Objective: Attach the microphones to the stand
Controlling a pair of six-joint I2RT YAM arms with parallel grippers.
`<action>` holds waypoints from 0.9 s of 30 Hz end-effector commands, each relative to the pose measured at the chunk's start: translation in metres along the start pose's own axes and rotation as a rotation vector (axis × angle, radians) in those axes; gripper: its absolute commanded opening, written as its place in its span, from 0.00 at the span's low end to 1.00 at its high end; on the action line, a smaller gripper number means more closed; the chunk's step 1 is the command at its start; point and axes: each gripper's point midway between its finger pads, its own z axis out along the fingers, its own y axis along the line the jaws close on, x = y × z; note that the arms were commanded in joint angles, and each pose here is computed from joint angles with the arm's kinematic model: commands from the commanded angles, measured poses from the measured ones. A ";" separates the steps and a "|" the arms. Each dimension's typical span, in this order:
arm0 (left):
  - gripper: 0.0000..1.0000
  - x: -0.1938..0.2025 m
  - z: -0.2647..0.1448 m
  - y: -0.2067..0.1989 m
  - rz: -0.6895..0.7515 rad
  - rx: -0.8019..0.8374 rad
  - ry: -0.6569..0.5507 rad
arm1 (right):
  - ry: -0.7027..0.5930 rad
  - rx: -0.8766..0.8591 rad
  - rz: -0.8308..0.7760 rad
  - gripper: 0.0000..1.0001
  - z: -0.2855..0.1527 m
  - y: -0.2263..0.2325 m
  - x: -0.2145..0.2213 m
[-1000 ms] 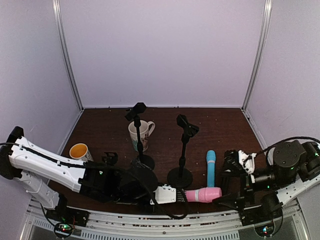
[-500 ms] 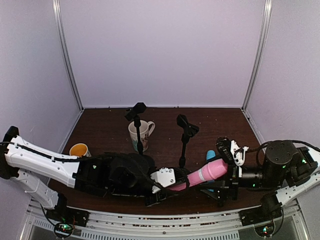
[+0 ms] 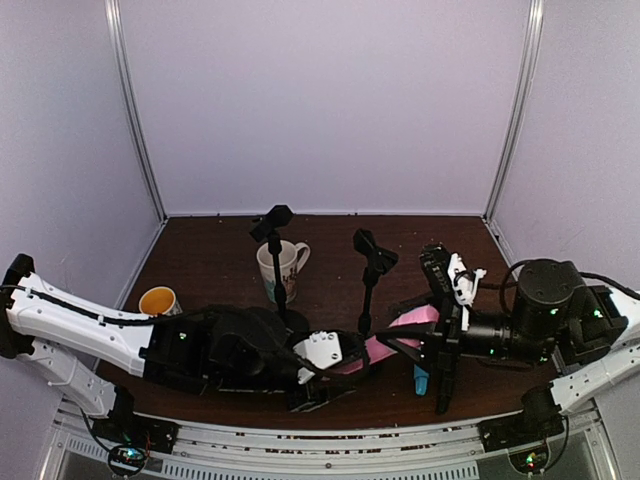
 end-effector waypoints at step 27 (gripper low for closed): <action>0.37 -0.004 -0.047 0.012 -0.016 -0.027 -0.133 | 0.073 -0.137 -0.091 0.24 0.029 0.037 -0.055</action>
